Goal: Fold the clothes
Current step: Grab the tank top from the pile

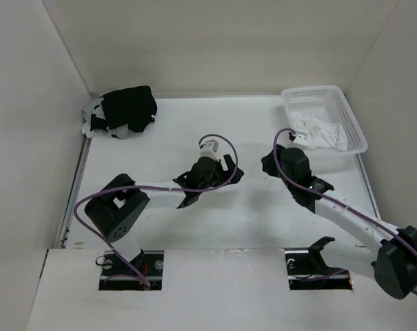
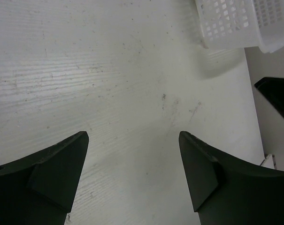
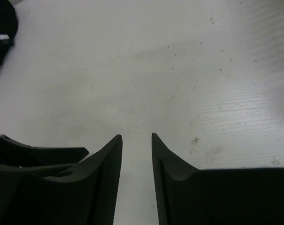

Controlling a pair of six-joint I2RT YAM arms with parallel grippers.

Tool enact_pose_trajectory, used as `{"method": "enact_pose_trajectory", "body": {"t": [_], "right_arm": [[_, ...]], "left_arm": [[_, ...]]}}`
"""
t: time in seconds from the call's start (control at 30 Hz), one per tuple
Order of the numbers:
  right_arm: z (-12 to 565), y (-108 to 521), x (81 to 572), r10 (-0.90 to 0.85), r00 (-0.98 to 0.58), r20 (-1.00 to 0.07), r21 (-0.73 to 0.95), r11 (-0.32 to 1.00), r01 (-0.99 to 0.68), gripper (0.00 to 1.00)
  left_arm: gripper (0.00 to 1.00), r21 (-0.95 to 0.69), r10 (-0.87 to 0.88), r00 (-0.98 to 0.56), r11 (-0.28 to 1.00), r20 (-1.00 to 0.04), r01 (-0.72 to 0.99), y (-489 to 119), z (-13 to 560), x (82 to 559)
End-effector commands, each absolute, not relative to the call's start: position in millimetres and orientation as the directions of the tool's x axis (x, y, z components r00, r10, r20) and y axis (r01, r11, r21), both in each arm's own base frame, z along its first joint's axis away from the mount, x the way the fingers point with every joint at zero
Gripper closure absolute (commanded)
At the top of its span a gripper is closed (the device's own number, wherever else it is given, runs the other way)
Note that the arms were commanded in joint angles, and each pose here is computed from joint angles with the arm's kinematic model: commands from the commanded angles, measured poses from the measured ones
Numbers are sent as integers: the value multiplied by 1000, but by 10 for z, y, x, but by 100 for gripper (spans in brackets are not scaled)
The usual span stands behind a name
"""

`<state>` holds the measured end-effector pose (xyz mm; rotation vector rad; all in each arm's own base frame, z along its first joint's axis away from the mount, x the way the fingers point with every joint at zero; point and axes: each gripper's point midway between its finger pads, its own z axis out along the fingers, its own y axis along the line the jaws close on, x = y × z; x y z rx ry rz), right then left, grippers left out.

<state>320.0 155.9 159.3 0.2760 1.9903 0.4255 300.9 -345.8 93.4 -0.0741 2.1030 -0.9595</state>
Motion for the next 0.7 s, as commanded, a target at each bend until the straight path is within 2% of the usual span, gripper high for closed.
{"method": "enact_pose_trajectory", "body": {"t": [0.0, 0.07, 0.17, 0.27, 0.3, 0.37, 0.4, 0.47, 0.5, 0.53, 0.67], "right_arm": [[2164, 1536, 3464, 425, -318, -848, 455, 890, -21, 74], [2385, 1408, 3598, 422, -273, -864, 439, 898, -3, 88], [2569, 1132, 3807, 426, -228, -876, 423, 904, 65, 100], [2744, 743, 4126, 440, -180, -879, 413, 894, 173, 100], [2757, 583, 4223, 430, -166, -887, 392, 894, 219, 97], [2724, 142, 4425, 412, -140, -900, 345, 872, 348, 86], [2638, -251, 4550, 408, -126, -904, 311, 832, 460, 73], [2447, -711, 4711, 419, -138, -897, 276, 777, 565, 55], [2405, -766, 4733, 422, -145, -895, 270, 771, 576, 52], [2130, -1001, 4822, 453, -196, -870, 243, 739, 628, 45], [1603, -1123, 5025, 511, -297, -807, 223, 729, 648, 41]], "left_arm": [[22, -670, -339, -667, 665, -664, 329, -3662, 1137, 2981], [22, -668, -319, -677, 660, -663, 343, -3742, 1101, 2904], [23, -665, -302, -680, 652, -668, 364, -3821, 1073, 2811], [27, -657, -280, -669, 630, -689, 413, -3911, 1076, 2705], [29, -652, -274, -664, 628, -696, 424, -3916, 1076, 2685], [34, -646, -263, -657, 619, -706, 446, -3931, 1104, 2631], [36, -646, -258, -658, 614, -708, 454, -3928, 1116, 2593], [39, -646, -258, -653, 605, -712, 466, -3925, 1146, 2520], [40, -645, -256, -650, 601, -715, 473, -3932, 1151, 2500], [40, -643, -253, -647, 594, -719, 483, -3934, 1147, 2482], [40, -647, -258, -647, 590, -718, 483, -3901, 1153, 2507]]}}
